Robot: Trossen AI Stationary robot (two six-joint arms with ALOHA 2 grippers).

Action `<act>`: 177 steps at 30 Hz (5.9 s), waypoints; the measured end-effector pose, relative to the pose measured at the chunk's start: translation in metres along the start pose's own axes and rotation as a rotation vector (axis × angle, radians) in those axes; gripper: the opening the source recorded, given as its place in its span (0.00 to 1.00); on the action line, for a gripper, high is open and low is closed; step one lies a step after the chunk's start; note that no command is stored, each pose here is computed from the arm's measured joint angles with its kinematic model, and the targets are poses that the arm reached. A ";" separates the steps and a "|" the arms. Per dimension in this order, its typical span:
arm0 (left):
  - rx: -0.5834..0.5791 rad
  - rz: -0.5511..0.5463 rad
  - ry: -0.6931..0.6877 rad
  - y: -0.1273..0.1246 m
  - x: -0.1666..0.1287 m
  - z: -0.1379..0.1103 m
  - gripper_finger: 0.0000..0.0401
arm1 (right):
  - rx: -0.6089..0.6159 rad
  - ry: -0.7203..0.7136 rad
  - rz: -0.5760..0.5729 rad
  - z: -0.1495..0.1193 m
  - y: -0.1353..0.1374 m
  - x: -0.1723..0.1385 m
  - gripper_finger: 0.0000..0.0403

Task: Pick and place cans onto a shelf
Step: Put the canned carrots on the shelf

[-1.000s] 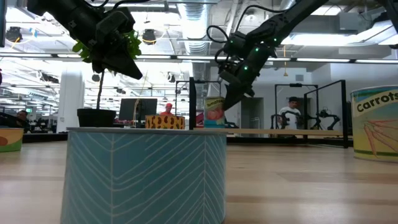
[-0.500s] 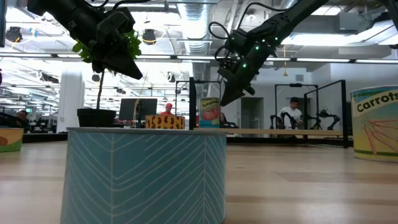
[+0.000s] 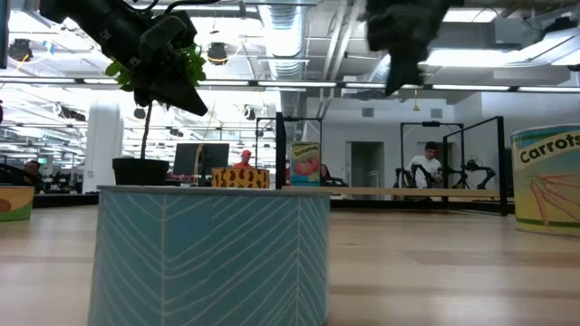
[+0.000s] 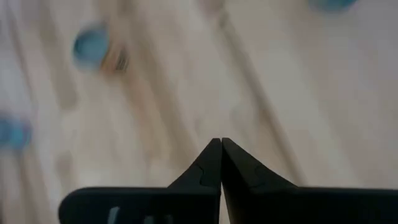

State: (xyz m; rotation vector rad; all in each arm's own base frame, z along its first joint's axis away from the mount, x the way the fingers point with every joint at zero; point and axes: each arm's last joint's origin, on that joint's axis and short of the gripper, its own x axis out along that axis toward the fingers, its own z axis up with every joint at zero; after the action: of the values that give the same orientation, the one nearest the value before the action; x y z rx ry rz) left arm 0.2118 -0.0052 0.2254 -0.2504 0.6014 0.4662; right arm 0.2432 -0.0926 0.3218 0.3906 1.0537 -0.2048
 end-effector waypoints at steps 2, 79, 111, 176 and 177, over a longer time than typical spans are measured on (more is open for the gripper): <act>0.000 0.000 0.000 0.000 0.000 0.000 0.00 | -0.035 0.081 -0.003 -0.014 0.013 -0.006 0.08; -0.038 -0.039 0.018 -0.001 0.000 0.000 0.00 | 0.003 0.099 -0.028 -0.074 0.063 0.025 0.01; 0.017 -0.032 0.019 -0.001 0.000 -0.001 0.00 | 0.051 0.045 -0.106 0.108 -0.060 0.075 0.00; 0.009 -0.033 0.019 -0.001 0.000 -0.001 0.00 | -0.028 0.167 -0.166 0.096 -0.043 0.110 0.19; 0.009 -0.033 0.019 -0.001 0.000 -0.001 0.00 | -0.029 0.153 -0.177 0.097 -0.043 0.110 0.19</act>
State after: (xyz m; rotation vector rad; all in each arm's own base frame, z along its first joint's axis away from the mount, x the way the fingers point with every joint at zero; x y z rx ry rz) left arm 0.2118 -0.0063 0.2248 -0.2556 0.6174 0.4298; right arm 0.3594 -0.1694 0.2588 0.2902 1.2415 -0.3214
